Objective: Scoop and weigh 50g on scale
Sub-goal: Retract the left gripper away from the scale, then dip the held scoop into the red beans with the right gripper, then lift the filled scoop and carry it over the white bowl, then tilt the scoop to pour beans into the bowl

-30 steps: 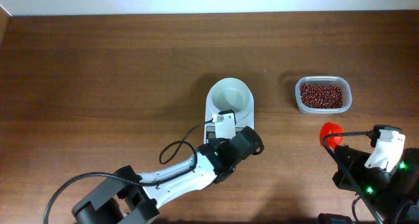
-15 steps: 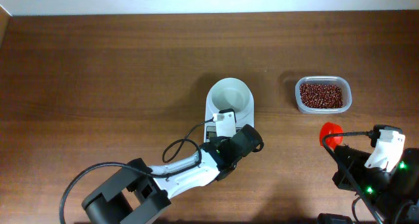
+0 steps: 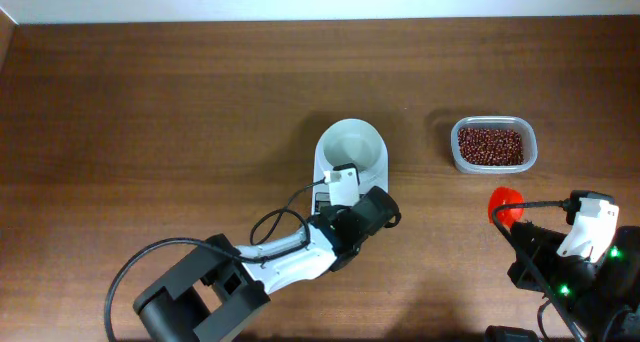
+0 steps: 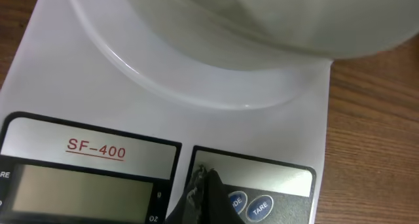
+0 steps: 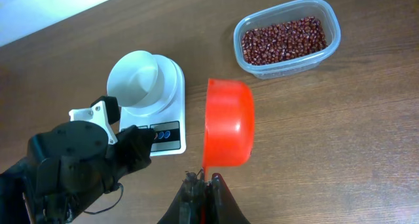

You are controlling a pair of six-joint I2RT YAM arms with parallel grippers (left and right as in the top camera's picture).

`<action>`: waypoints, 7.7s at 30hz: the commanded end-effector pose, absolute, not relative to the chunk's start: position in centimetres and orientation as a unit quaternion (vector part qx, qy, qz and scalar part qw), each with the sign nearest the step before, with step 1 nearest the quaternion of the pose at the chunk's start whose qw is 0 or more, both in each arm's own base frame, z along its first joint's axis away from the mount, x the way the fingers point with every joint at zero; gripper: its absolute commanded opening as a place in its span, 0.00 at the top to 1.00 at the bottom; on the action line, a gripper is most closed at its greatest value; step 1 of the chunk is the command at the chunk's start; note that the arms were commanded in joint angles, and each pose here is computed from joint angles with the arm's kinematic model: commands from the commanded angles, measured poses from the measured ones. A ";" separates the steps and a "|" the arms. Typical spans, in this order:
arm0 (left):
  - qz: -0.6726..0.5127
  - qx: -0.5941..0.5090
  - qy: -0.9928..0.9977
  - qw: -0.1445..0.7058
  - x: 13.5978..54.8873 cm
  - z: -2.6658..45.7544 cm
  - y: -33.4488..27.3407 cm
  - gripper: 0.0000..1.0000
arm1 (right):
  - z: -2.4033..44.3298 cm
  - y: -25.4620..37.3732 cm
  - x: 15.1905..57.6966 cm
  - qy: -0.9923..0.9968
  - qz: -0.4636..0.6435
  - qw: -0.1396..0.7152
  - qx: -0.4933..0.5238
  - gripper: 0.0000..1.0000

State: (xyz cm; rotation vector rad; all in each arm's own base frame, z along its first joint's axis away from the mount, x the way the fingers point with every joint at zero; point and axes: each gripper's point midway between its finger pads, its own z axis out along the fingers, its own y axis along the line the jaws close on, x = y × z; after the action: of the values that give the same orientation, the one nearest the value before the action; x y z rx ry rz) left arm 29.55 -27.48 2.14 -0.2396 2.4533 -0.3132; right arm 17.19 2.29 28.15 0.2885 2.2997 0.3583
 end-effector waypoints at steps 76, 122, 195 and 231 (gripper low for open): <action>-0.109 0.497 0.834 0.213 24.2 22.5 -11.3 0.01 | 24.2 3.3 20.4 0.938 0.183 0.254 0.149 0.96; -0.126 0.494 0.830 0.228 24.5 22.9 -12.1 0.01 | 20.9 -4.3 32.5 0.986 -0.024 0.159 0.049 0.96; -0.126 0.494 0.829 0.228 24.5 22.9 -12.1 0.01 | 17.9 -5.9 38.6 0.838 0.487 0.207 0.133 0.96; -0.126 0.494 0.830 0.228 24.5 22.9 -12.1 0.01 | 16.5 17.2 38.8 0.869 0.366 0.190 -0.273 0.96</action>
State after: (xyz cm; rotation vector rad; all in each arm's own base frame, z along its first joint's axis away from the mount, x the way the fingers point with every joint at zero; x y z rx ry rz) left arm 24.44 -12.01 22.04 1.3656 2.3190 -0.3454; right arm 38.68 17.29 15.73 -0.7177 2.4341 1.1710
